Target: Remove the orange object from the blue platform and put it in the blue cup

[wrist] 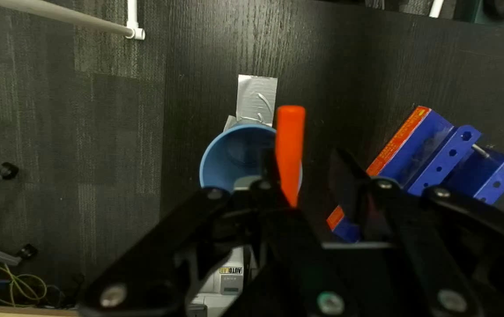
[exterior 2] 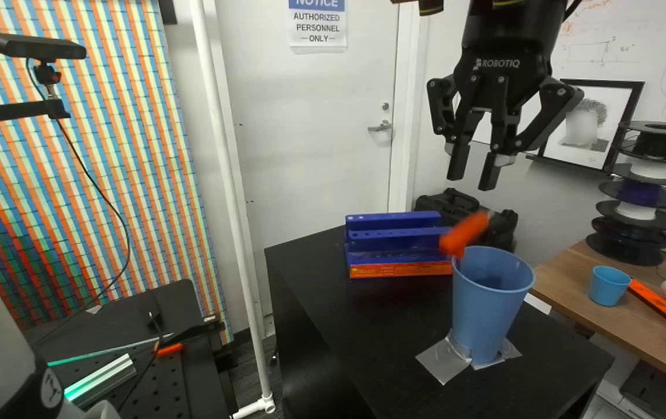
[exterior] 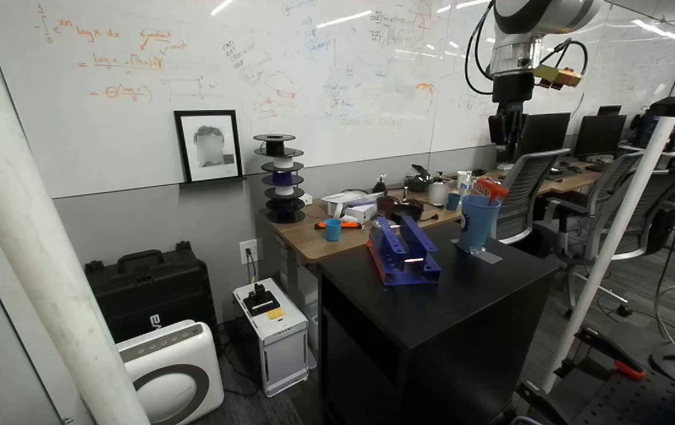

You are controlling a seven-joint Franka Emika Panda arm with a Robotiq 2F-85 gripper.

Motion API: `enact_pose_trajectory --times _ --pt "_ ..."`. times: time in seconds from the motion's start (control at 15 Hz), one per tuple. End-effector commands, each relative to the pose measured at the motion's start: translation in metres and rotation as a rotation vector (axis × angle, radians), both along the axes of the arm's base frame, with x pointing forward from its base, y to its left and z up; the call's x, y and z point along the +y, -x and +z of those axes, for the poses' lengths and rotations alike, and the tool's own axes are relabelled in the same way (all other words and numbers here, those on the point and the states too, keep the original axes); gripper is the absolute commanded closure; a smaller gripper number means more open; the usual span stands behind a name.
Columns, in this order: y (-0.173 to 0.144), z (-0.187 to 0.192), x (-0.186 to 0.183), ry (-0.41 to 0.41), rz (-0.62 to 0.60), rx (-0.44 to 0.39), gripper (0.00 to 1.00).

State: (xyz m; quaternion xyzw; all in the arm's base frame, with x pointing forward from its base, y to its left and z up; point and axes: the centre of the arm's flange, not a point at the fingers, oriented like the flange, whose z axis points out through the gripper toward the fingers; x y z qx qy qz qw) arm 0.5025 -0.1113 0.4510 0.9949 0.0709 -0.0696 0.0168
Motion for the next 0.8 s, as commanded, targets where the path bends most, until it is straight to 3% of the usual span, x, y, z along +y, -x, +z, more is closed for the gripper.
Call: enact_pose_trajectory --times 0.0,0.27,0.53,0.6,0.73 --pt "0.002 0.022 -0.011 -0.018 -0.06 -0.019 0.31" --pt "0.021 0.061 -0.005 -0.058 -0.114 -0.051 0.02" --pt "0.044 0.098 0.011 -0.127 -0.209 -0.1 0.0" --pt "0.031 0.075 0.0 -0.095 -0.16 -0.068 0.0" --pt "0.039 0.09 0.004 -0.109 -0.184 -0.09 0.0"
